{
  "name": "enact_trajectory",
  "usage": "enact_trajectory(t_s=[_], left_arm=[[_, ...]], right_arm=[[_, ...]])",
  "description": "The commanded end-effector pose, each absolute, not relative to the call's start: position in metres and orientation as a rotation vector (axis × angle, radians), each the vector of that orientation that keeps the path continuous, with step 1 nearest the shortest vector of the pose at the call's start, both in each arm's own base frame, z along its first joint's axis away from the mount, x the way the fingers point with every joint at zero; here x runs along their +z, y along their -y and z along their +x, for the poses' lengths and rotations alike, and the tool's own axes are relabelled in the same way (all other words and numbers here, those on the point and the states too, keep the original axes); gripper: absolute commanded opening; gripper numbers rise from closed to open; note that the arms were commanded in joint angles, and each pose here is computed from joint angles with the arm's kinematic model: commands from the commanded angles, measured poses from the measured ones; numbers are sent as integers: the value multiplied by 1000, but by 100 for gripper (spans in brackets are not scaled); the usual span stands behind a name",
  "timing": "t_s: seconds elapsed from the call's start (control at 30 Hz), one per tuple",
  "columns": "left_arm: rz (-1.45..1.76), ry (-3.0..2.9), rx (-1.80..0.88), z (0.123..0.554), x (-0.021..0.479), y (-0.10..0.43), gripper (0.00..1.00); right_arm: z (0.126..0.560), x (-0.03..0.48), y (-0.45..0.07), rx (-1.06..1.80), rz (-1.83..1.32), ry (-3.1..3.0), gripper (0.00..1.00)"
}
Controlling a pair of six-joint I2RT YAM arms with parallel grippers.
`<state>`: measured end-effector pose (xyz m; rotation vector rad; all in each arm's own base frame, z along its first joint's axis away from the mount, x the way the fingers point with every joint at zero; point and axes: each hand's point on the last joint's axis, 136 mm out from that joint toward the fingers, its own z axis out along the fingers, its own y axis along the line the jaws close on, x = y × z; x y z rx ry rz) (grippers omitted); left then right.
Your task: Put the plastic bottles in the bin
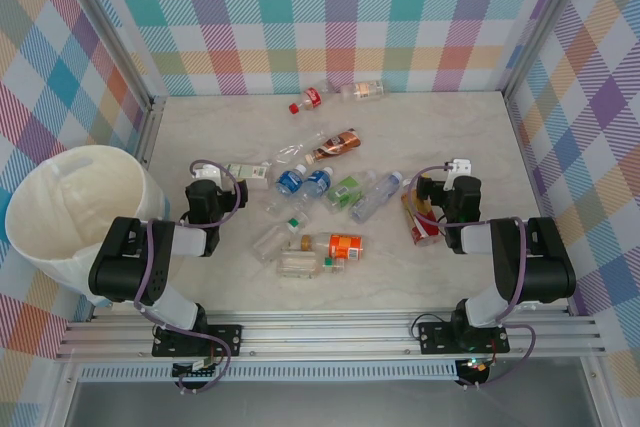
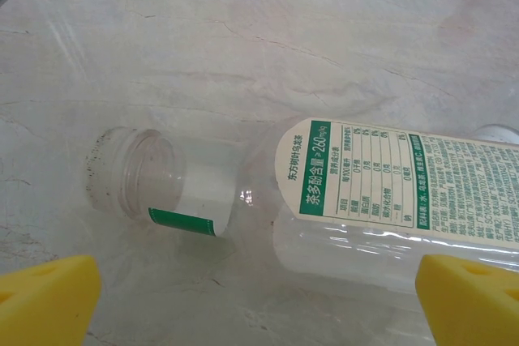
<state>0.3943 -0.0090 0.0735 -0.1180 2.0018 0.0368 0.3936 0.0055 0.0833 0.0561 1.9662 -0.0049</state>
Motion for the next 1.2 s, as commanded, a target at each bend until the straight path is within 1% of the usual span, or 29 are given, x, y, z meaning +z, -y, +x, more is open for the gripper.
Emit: enact_trajectory(t_s=[0.0,0.47,0.57,0.73,0.83,0.97,1.17], left_arm=[[-118,-1973,27,397,80,6,100],[-105,-1971,20,398,83,9,100],[-90,-1991,15,398,99,11,100],[-142,-1981,64,395,134,7,100],[-216,-1936,5,393,157,12,100],[-278,-2006,-91,391,174,35,100],[-334,-2167,-389,369,179,101,100]], right_arm=[[396,93,-6,24,68,-1928,100],[395,93,-4,21,73,-1922,100],[394,103,-7,32,56,-1918,100],[383,132,-14,65,25,-1929,100],[373,144,-21,141,57,-2010,100],[348,146,-40,317,100,-2168,100],[303,132,-59,535,310,-2408,100]])
